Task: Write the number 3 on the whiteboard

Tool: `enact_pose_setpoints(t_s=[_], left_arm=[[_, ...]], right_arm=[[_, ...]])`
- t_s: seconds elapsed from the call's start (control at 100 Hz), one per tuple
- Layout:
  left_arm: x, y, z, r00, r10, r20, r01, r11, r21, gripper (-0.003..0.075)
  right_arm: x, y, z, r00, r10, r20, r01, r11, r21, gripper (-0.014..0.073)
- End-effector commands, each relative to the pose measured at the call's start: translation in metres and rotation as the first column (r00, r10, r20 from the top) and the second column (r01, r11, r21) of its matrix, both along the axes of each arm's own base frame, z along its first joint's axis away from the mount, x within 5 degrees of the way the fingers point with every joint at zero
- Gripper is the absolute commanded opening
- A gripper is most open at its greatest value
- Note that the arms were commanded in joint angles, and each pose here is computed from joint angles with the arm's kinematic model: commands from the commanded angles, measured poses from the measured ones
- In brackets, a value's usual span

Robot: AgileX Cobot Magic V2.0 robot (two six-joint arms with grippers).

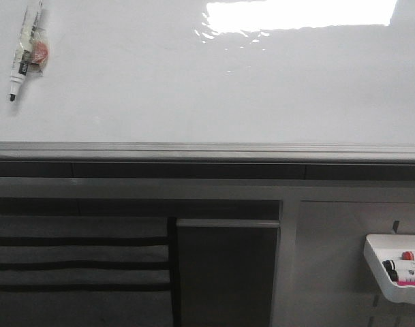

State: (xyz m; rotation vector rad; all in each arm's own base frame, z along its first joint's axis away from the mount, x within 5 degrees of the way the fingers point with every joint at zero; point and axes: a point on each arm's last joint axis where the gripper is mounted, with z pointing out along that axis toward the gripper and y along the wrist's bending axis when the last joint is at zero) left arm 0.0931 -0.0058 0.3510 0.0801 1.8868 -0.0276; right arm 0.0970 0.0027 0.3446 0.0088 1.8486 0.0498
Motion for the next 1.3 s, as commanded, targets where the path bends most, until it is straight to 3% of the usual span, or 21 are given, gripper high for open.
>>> enact_pose_setpoints(t_s=[0.0,0.26,0.48,0.83,1.0,1.29], left_arm=[[0.003,0.000,0.016,0.995,0.004,0.101,-0.002,1.000,-0.022,0.0489],[0.004,-0.003,0.015,0.996,-0.011,0.093,0.016,0.998,-0.060,0.0489],[0.016,-0.014,-0.001,0.991,-0.111,0.070,0.114,0.992,-0.050,0.0489],[0.077,-0.027,-0.039,0.990,-0.114,0.082,0.119,0.991,-0.053,0.0489],[0.110,-0.033,-0.058,0.994,-0.107,0.023,0.108,0.993,-0.052,0.0489],[0.147,-0.053,-0.064,0.987,-0.156,0.044,0.158,0.987,-0.042,0.0489]], right_arm=[[0.002,-0.002,0.017,0.995,-0.012,0.101,0.014,1.000,-0.021,0.0481],[0.002,-0.002,0.018,0.994,-0.012,0.106,0.014,1.000,-0.021,0.0481],[0.002,-0.002,0.018,0.994,-0.012,0.108,0.014,1.000,-0.021,0.0481],[0.003,-0.002,0.018,0.993,-0.013,0.117,0.015,1.000,-0.021,0.0481],[0.004,-0.002,0.014,0.994,-0.013,0.108,0.015,1.000,-0.021,0.0481],[0.010,-0.002,0.009,0.996,-0.013,0.084,0.015,1.000,-0.021,0.0481]])
